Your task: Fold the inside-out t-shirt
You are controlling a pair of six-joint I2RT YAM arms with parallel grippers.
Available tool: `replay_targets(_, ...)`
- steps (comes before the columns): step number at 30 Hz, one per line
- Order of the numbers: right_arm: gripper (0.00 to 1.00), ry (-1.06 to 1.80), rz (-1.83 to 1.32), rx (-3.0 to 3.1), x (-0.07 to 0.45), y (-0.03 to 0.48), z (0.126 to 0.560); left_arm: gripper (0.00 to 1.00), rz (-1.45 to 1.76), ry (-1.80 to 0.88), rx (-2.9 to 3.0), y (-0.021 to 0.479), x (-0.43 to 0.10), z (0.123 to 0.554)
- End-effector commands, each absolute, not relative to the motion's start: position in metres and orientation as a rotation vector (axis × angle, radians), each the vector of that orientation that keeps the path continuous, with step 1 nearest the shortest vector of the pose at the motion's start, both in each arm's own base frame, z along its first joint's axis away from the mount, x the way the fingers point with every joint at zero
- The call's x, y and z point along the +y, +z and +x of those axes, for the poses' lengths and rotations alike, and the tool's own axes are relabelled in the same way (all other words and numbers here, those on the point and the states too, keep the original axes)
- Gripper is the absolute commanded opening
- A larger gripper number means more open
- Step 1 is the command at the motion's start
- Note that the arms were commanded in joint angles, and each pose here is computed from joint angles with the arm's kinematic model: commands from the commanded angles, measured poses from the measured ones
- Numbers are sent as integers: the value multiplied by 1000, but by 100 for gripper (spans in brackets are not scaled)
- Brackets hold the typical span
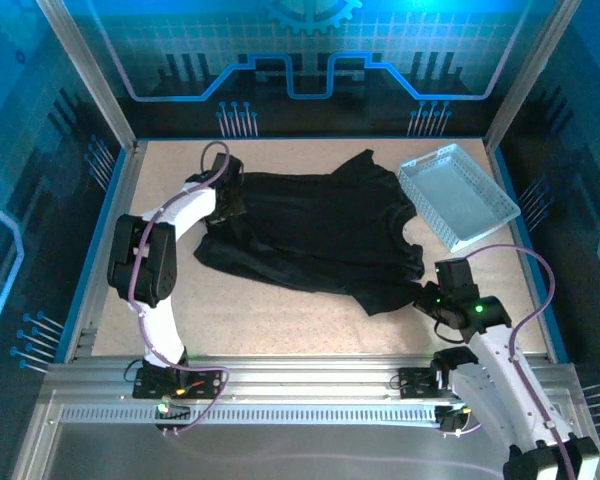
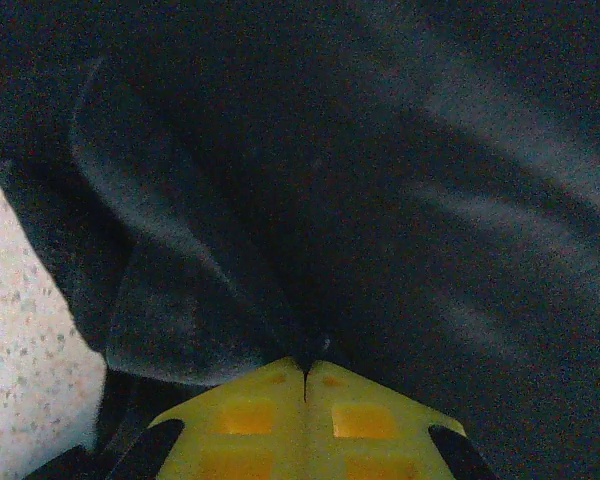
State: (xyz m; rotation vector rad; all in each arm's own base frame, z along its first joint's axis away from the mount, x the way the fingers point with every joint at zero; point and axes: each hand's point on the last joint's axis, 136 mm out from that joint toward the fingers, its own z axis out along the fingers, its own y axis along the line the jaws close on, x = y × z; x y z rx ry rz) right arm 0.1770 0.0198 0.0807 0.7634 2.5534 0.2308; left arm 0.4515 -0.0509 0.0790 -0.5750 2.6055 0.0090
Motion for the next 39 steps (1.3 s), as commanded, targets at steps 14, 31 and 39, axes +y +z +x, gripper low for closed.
replay_targets(14,0,215,772,2509,8,92,194,11,-462,65,2615,114,-49,527)
replay_targets(31,0,250,773,2520,11,85,200,64,-600,-26,2649,110,-19,451)
replay_targets(39,0,274,767,2522,14,83,200,64,-486,-239,2654,89,-40,479)
